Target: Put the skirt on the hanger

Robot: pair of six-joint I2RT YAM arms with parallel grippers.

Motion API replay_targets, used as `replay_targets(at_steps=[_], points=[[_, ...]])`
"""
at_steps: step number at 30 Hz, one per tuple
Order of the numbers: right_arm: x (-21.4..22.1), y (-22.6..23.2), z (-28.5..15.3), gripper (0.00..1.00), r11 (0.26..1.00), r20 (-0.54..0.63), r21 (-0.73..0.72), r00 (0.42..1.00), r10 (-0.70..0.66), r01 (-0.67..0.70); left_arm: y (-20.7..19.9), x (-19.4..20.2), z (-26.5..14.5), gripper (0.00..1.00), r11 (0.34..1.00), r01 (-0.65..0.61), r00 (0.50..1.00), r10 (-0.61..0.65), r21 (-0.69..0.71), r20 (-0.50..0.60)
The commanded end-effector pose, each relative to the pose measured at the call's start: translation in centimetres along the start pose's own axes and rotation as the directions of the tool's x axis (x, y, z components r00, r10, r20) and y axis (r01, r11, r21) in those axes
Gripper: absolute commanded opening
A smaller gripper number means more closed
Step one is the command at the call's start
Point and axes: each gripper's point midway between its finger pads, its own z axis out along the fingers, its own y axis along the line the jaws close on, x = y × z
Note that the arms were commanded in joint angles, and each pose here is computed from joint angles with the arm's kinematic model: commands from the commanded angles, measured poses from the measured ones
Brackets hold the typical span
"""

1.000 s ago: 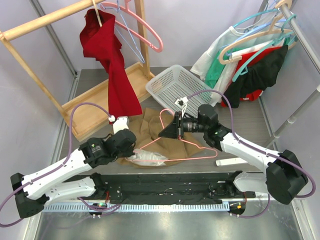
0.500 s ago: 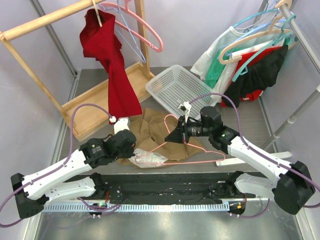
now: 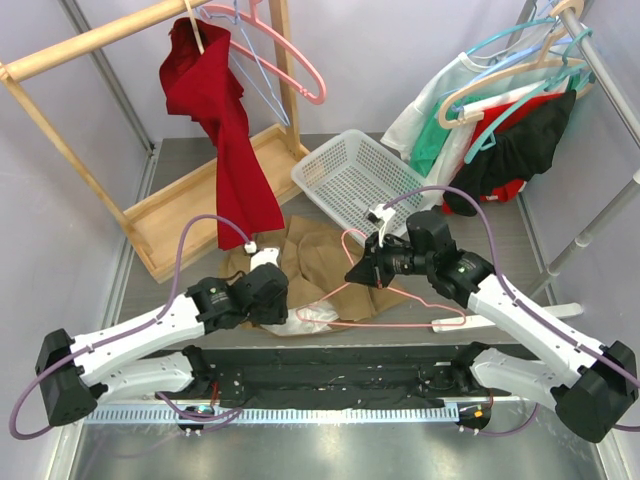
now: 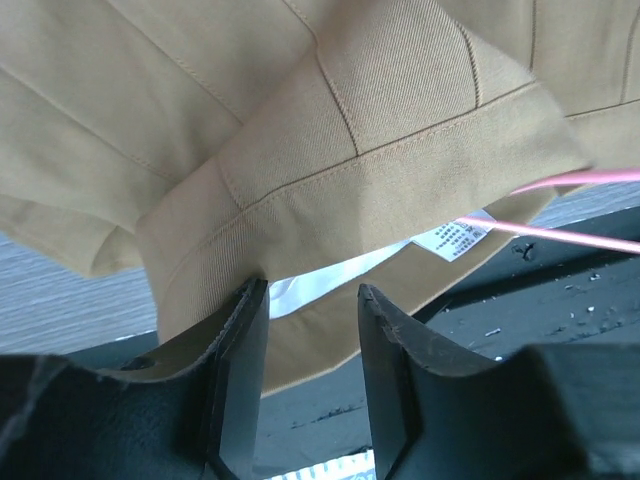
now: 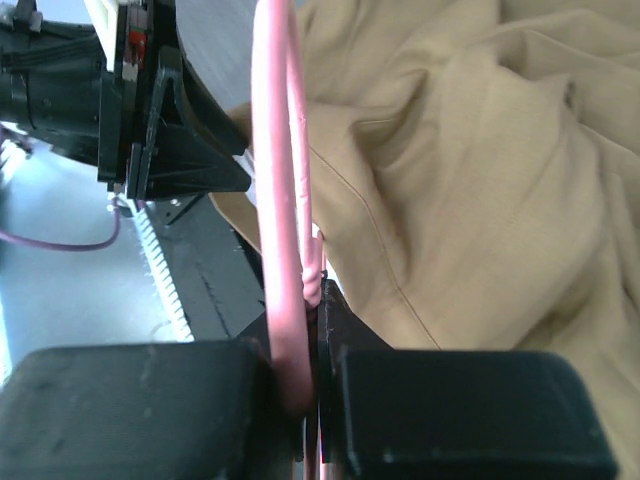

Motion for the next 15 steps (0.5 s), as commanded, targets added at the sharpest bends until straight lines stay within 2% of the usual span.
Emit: replay_targets(at_steps=[1,8,15], points=[[-2.1,-0.6,-1.2,0.01,0.995,0.039,0.080,0.998,-0.059,0.056,-1.1,-0.5,0.9,0.45,1.000,-0.011,1.000,0.011,0.024,0.011],[-3.0,-0.6,-1.1,0.01,0.995,0.051,0.085,0.997,-0.062,0.057,-1.3,0.3,1.3,0.43,0.998,-0.069,0.998,0.069,0.010,-0.009],[-4.5,0.2,-0.8,0.01,0.996,0.074,0.053,0.994,-0.079,0.075,-0.9,0.5,2.0,0.41,0.997,-0.077,0.997,0.076,-0.032,-0.030]])
